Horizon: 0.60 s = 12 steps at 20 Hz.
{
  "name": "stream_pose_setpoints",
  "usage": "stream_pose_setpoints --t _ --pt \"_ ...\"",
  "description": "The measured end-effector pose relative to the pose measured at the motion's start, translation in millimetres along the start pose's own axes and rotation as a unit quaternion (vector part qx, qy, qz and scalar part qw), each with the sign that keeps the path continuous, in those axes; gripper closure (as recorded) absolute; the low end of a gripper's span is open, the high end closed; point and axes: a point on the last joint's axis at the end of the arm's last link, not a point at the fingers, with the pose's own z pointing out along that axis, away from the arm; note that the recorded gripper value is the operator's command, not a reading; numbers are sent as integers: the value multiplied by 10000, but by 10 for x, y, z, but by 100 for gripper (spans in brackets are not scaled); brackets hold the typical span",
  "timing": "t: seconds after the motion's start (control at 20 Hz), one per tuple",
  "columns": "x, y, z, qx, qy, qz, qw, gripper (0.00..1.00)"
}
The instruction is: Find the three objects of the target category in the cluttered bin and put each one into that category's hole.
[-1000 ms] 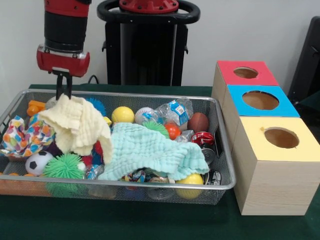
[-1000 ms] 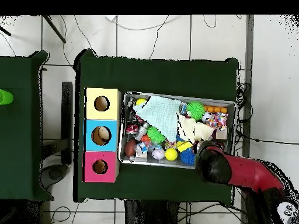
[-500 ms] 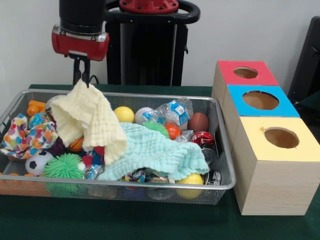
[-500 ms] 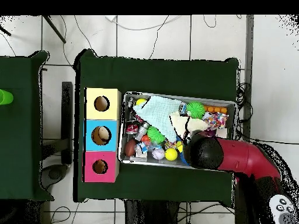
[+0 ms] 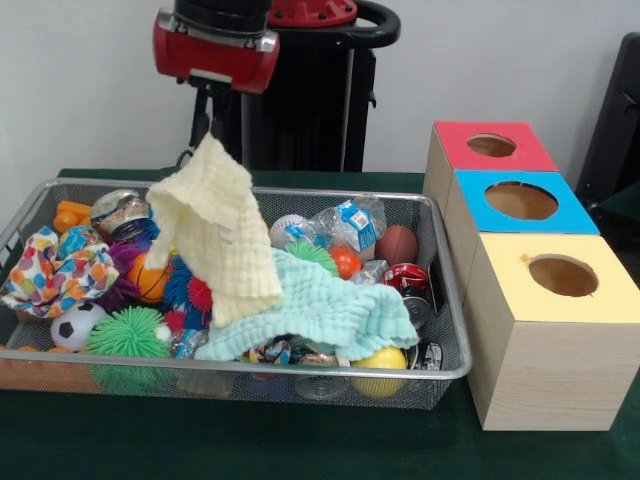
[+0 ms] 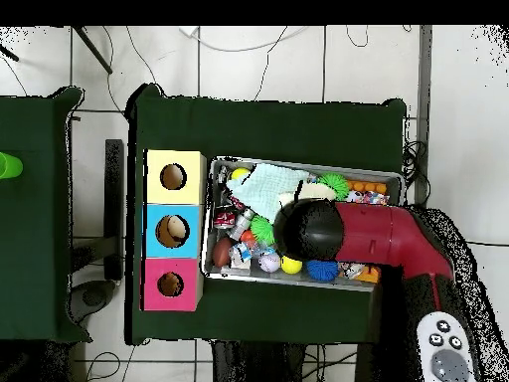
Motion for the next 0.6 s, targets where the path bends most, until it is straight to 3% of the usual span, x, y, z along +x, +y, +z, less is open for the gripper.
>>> stream_pose_setpoints --t 0.3,0.6 --pt "-157 118 -303 67 200 9 9998 100" --pt "-283 100 -639 119 441 174 9988 100"
